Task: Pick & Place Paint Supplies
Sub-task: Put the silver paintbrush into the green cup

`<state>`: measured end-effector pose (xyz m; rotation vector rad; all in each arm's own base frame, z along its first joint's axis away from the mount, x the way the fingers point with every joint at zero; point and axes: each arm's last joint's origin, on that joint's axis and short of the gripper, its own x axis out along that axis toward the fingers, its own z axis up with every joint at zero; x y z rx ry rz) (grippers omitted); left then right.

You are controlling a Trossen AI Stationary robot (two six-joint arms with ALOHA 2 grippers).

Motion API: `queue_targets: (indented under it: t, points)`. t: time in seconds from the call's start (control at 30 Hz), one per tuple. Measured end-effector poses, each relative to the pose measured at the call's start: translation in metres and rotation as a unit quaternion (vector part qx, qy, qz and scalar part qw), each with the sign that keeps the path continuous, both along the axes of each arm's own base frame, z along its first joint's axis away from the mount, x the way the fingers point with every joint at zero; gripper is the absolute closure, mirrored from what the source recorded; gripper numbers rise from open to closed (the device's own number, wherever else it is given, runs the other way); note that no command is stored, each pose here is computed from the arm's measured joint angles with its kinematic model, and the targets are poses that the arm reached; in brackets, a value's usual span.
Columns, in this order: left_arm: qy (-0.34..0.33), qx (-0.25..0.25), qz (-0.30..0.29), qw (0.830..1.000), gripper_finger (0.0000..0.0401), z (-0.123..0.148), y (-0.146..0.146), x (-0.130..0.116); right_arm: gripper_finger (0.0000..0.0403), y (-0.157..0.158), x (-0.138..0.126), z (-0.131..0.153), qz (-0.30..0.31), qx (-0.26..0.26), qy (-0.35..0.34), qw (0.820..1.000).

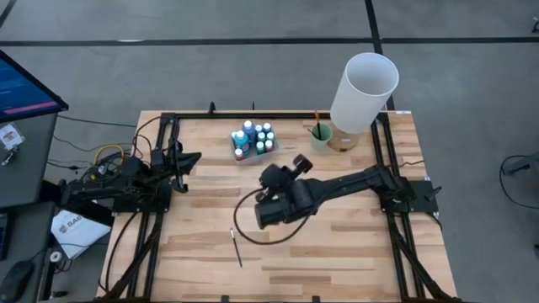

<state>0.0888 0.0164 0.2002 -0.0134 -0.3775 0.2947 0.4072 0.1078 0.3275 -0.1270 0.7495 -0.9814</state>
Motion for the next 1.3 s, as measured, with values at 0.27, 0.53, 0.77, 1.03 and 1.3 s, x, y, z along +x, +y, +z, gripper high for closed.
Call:
queue_targets:
  t: [0.27, 0.53, 0.77, 1.03, 1.3]
  points:
    - [0.0, 0.0, 0.0, 1.0, 0.0399, 0.0, 0.0, 0.0, 0.0403, -0.037, -0.009, 0.033, -0.004, -0.153, 0.045, 0.987]
    - [0.0, 0.0, 0.0, 1.0, 0.0399, 0.0, 0.0, 0.0, 0.0403, -0.073, -0.028, 0.059, -0.037, -0.188, 0.065, 0.979]
    - [0.0, 0.0, 0.0, 1.0, 0.0399, 0.0, 0.0, 0.0, 0.0403, -0.08, -0.098, 0.044, -0.07, -0.164, 0.008, 0.984]
    - [0.0, 0.0, 0.0, 1.0, 0.0399, 0.0, 0.0, 0.0, 0.0403, -0.077, -0.144, -0.012, -0.083, -0.178, -0.101, 0.975]
    - [-0.001, 0.0, 0.0, 1.0, 0.0399, 0.0, 0.0, 0.0, 0.0403, -0.086, -0.139, -0.053, -0.058, -0.114, -0.103, 0.986]
